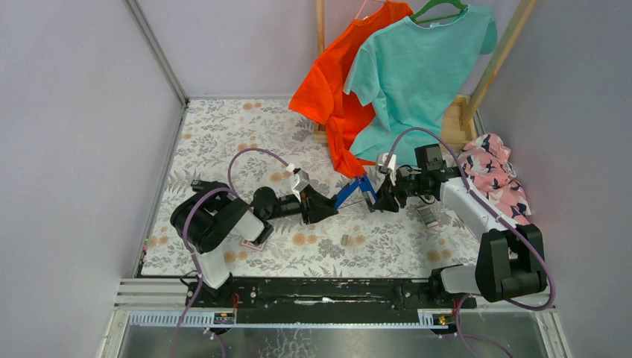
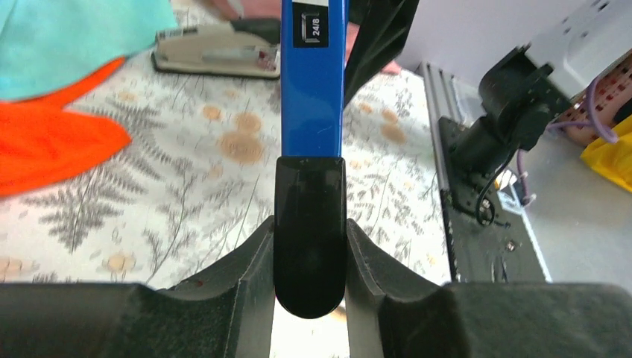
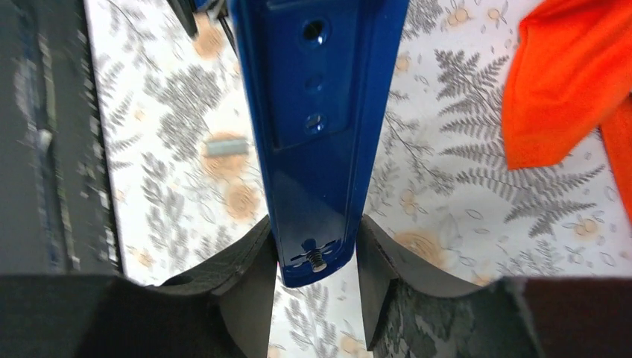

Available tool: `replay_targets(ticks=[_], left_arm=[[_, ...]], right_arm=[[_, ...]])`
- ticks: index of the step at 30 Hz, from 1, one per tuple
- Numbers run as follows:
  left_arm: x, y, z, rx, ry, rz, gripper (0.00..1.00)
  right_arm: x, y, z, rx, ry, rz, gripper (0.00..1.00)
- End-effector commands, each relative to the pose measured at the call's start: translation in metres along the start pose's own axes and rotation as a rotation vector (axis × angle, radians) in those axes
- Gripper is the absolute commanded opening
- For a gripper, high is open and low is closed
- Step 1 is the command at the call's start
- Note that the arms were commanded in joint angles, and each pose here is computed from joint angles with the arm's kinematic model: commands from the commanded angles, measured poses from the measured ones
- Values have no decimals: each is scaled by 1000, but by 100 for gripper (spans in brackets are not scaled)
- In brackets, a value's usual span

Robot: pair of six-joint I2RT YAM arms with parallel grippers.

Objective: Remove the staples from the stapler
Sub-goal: Unload the staple at the center of the board.

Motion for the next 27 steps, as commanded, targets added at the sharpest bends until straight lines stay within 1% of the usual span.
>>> replay_targets(ticks=[1, 5, 9, 11, 13, 16, 21, 23, 27], left_arm=[[18, 6, 28, -112, 103, -33, 0], [29, -2, 36, -104, 139, -10, 0], [36, -8, 42, -96, 167, 5, 0], [38, -6, 44, -100, 173, 2, 0], [37, -4, 44, -89, 170, -4, 0], [29, 4, 40, -14, 144, -28, 0], [0, 29, 18, 99, 70, -97, 0], [-9, 44, 13, 177, 70, -141, 0], [-18, 71, 18, 353, 140, -247, 0]], right_arm=[[19, -10, -31, 209, -119, 166, 0], [24, -13, -44, 236, -165, 228, 0], [30, -11, -54, 274, -209, 262, 0], [33, -7, -57, 287, -229, 271, 0], [32, -3, -51, 269, -205, 253, 0], [23, 5, -33, 194, -108, 176, 0], [11, 32, -3, -30, 51, 39, 0], [11, 44, 7, -113, 104, 1, 0], [11, 65, 27, -267, 226, -75, 0]])
Point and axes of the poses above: each gripper's point midway between its finger pads, its own x axis back along the fingers, its own z axis along the line the jaws close on, y = z × x, the point moved 1 cm from there along x, back along the fingers, and after that the axes turned 12 degrees about -x, right-handed, at the moved point
